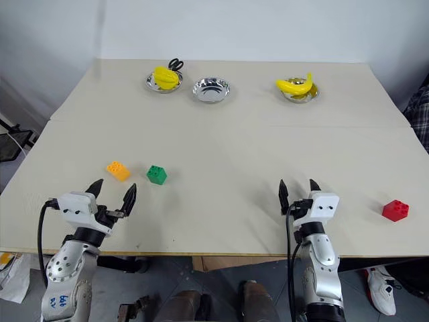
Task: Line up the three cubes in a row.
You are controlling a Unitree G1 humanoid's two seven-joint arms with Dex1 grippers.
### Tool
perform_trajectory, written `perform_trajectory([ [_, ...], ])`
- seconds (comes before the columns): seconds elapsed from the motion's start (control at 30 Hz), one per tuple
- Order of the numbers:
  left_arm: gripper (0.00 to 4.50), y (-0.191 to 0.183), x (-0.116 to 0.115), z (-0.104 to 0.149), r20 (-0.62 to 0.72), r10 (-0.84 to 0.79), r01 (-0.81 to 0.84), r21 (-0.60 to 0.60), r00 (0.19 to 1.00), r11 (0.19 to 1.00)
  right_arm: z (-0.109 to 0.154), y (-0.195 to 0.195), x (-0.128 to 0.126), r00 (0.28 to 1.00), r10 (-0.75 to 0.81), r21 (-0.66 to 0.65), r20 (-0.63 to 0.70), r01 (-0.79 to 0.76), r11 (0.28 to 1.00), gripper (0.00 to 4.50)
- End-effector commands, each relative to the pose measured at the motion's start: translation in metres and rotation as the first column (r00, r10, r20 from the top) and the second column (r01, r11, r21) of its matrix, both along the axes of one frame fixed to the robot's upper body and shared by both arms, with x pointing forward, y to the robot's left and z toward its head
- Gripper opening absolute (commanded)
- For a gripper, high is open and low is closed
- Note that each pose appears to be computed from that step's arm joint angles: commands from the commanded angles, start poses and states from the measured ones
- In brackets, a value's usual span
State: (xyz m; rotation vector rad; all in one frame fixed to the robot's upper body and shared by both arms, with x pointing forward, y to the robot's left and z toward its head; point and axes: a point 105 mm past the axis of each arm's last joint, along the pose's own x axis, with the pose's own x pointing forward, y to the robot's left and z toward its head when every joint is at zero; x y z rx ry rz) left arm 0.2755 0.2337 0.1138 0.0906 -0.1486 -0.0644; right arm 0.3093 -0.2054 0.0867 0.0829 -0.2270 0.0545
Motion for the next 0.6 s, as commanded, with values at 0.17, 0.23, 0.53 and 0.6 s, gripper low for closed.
perform_trajectory([
  [0.17, 4.44, -0.023, -0.012, 0.021, 0.041, -0.258, 0.258, 0.006, 0.965, 0.966, 0.031, 0.001, -0.012, 0.990, 0.090, -0.024, 0.105, -0.088, 0.996, 4.50],
  [0.23, 4.44, -0.032, -0.017, 0.022, -0.005, -0.400, 0.399, 0.078, 0.916, 0.913, 0.043, -0.006, -0.025, 0.983, 0.136, -0.063, 0.119, -0.130, 0.990, 4.50],
  [0.53, 4.44, -0.045, -0.012, 0.035, -0.146, -0.740, 0.754, 0.169, 0.656, 0.635, 0.076, -0.097, -0.094, 0.997, 0.048, -0.263, 0.052, -0.032, 0.964, 4.50],
  [0.6, 4.44, -0.050, -0.009, 0.037, -0.142, -0.771, 0.783, 0.163, 0.621, 0.600, 0.077, -0.115, -0.104, 0.999, -0.016, -0.280, 0.044, 0.028, 0.960, 4.50],
])
